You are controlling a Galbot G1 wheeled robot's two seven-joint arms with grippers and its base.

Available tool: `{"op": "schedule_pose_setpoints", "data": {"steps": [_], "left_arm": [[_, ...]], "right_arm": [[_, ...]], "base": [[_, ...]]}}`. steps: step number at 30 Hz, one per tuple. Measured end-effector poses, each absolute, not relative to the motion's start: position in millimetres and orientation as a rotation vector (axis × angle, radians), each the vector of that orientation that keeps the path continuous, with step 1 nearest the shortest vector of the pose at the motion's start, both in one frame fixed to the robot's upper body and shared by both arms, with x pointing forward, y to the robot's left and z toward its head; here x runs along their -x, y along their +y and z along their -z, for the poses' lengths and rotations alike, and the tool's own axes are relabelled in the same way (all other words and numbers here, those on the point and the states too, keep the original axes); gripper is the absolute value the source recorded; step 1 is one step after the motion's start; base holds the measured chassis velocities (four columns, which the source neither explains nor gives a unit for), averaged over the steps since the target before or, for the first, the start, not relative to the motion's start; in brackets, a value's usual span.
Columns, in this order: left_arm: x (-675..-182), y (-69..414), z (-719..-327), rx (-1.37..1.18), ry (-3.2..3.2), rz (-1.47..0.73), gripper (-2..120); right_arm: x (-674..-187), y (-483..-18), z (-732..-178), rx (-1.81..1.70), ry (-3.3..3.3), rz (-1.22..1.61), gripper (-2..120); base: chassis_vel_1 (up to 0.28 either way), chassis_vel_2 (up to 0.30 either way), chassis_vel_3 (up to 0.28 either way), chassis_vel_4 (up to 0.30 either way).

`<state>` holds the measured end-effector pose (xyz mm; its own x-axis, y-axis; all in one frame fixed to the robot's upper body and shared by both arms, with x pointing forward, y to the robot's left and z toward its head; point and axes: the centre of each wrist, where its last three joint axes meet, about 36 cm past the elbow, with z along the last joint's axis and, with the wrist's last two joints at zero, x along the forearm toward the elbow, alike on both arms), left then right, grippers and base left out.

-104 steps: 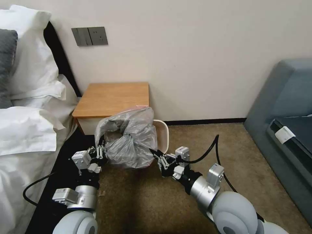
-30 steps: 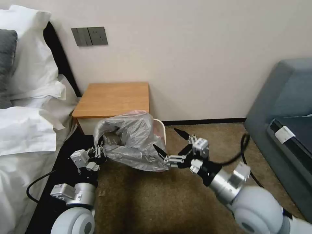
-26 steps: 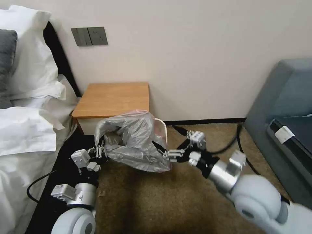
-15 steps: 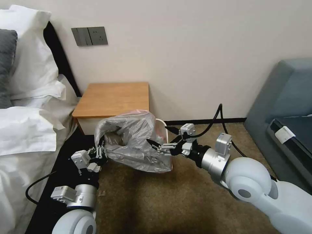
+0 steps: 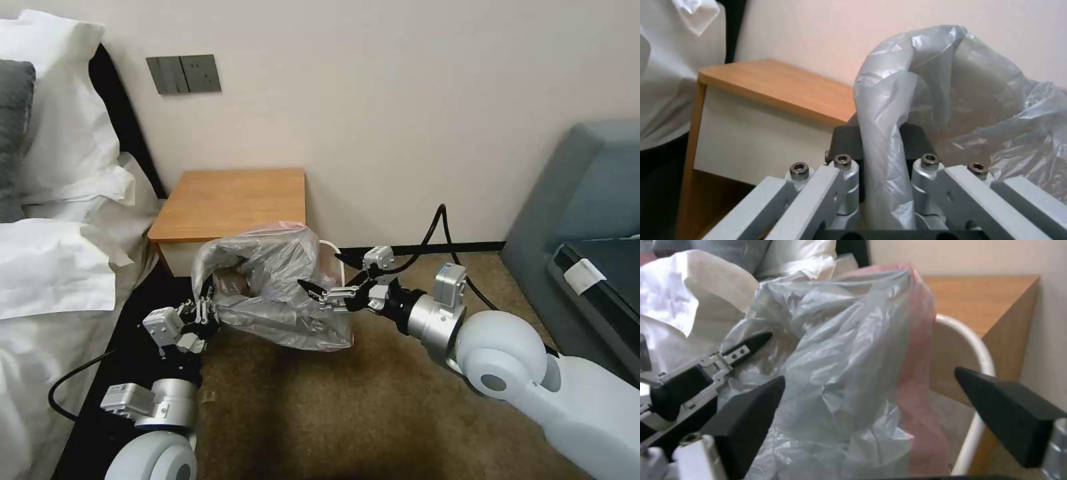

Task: Pick up the garbage bag from the table and place it over the trash can.

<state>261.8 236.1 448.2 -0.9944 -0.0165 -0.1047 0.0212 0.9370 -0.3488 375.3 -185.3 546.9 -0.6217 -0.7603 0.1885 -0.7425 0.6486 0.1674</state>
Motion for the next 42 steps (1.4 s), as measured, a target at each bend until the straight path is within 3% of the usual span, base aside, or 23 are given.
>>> {"op": "schedule_pose_setpoints", "data": {"steps": [11, 14, 19, 26, 42], "left_arm": [[-263.8, 236.4, -447.4, -0.004, 2.985, 0.542, 11], [-265.2, 237.0, -448.3, -0.008, 2.98, 0.542, 11], [-265.9, 237.3, -448.2, -0.009, 2.98, 0.541, 11], [-266.2, 238.5, -446.6, -0.008, 2.985, 0.538, 11], [-266.8, 240.5, -442.1, 0.003, 2.997, 0.537, 11]], "right_arm": [[-389.5, -178.6, -539.3, -1.216, -2.606, 0.083, 59], [-389.3, -179.0, -535.8, -1.212, -2.599, 0.082, 42], [-388.8, -179.4, -535.1, -1.211, -2.603, 0.08, 30], [-388.2, -184.1, -536.6, -1.204, -2.625, 0.076, 1], [-398.8, -201.8, -539.6, -1.16, -2.71, 0.058, 0]], "base": [[0.0, 0.0, 0.0, 0.0], [0.0, 0.0, 0.0, 0.0], [0.0, 0.0, 0.0, 0.0], [0.0, 0.0, 0.0, 0.0], [0.0, 0.0, 0.0, 0.0]]}}
